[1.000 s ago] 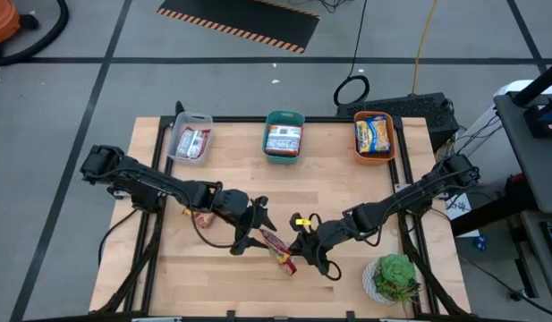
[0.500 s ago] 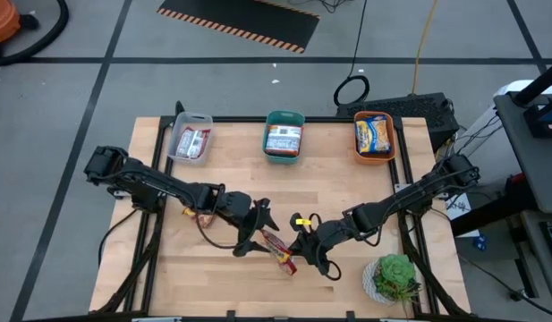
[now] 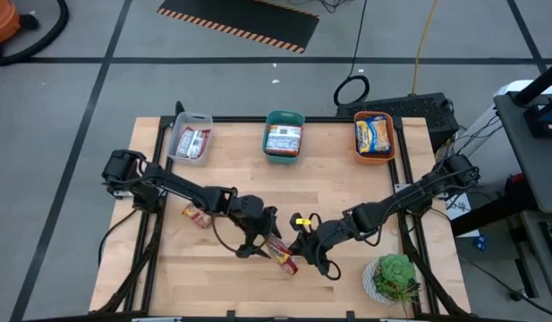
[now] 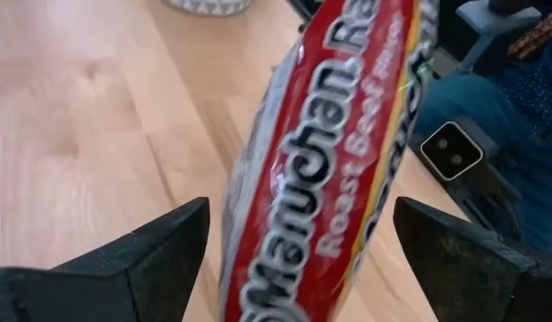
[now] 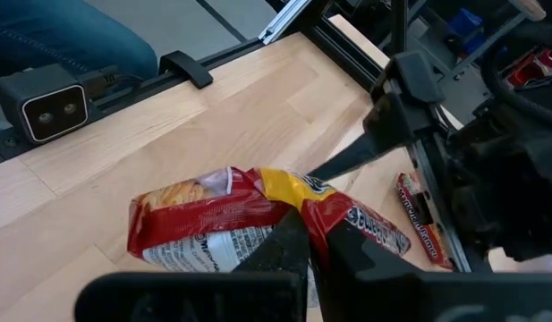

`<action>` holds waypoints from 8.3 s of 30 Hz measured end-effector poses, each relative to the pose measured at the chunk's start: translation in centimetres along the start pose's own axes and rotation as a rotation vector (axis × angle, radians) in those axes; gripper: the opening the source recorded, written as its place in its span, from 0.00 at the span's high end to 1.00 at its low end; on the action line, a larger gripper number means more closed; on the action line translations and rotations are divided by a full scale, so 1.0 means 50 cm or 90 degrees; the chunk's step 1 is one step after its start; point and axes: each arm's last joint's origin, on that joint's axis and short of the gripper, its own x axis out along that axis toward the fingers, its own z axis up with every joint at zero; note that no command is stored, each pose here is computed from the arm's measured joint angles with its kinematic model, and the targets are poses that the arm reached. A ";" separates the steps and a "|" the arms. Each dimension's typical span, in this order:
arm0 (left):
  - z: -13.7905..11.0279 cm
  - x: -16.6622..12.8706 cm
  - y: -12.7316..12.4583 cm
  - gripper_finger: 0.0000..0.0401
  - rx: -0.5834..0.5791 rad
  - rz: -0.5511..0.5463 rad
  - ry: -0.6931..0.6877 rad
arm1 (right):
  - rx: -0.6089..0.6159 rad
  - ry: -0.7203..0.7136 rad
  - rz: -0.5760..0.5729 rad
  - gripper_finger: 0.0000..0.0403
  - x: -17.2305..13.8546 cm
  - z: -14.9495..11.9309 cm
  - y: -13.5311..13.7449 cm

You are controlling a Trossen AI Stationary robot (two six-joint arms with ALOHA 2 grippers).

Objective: Sort Maruchan noodles
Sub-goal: Put the right red noodle pack into the transparent bin

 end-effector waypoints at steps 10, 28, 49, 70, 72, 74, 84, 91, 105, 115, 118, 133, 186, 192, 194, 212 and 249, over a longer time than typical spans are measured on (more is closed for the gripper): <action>0.009 -0.007 0.016 0.34 -0.004 0.012 -0.030 | 0.000 0.004 0.002 1.00 0.000 -0.001 0.000; 0.006 -0.009 0.021 0.61 0.049 0.014 -0.023 | 0.041 0.058 -0.109 0.98 -0.002 -0.004 -0.003; 0.024 -0.057 0.033 0.61 -0.005 0.037 -0.028 | 0.051 0.185 -0.227 0.61 -0.040 -0.009 0.015; 0.048 -0.140 -0.062 0.67 0.035 0.117 0.037 | 0.054 0.163 -0.405 0.61 -0.139 0.053 0.049; 0.038 -0.141 -0.058 0.67 0.009 0.144 0.066 | 0.068 0.158 -0.406 0.61 -0.139 0.053 0.050; 0.032 -0.143 -0.052 0.67 -0.011 0.159 0.083 | 0.081 0.154 -0.407 0.61 -0.139 0.053 0.050; 0.020 -0.151 -0.025 0.67 -0.111 0.203 0.101 | 0.278 0.080 -0.375 0.61 -0.123 0.043 0.009; 0.010 -0.153 -0.027 0.67 -0.167 0.214 0.127 | 0.388 0.093 -0.266 0.61 -0.081 0.008 -0.009; -0.013 -0.120 -0.044 0.34 -0.260 0.314 0.153 | 0.433 0.132 -0.190 0.61 -0.037 -0.035 -0.031; -0.078 -0.063 -0.071 0.23 -0.354 0.377 0.277 | 0.433 0.137 -0.180 0.61 -0.037 -0.049 -0.056; -0.088 -0.064 -0.067 0.23 -0.371 0.442 0.283 | 0.421 0.138 -0.174 0.61 -0.037 -0.049 -0.055; -0.086 -0.044 -0.079 0.23 -0.257 0.386 0.281 | 0.449 0.123 -0.134 0.61 -0.036 -0.038 -0.038; -0.015 -0.205 0.014 0.99 -0.082 0.561 0.221 | 0.362 0.093 -0.060 0.61 -0.089 -0.006 -0.037; 0.004 -0.285 0.032 0.99 -0.077 0.680 0.188 | 0.364 0.107 -0.114 0.61 -0.098 -0.010 -0.046; 0.005 -0.307 0.041 0.99 -0.093 0.707 0.181 | 0.376 0.113 -0.113 0.61 -0.098 -0.012 -0.045; -0.035 -0.422 0.115 0.99 -0.277 1.021 0.185 | 0.329 0.135 -0.099 0.61 -0.099 -0.016 -0.040; -0.125 -0.551 0.110 0.99 -0.443 1.198 0.424 | 0.228 0.212 -0.116 0.61 -0.106 -0.055 -0.080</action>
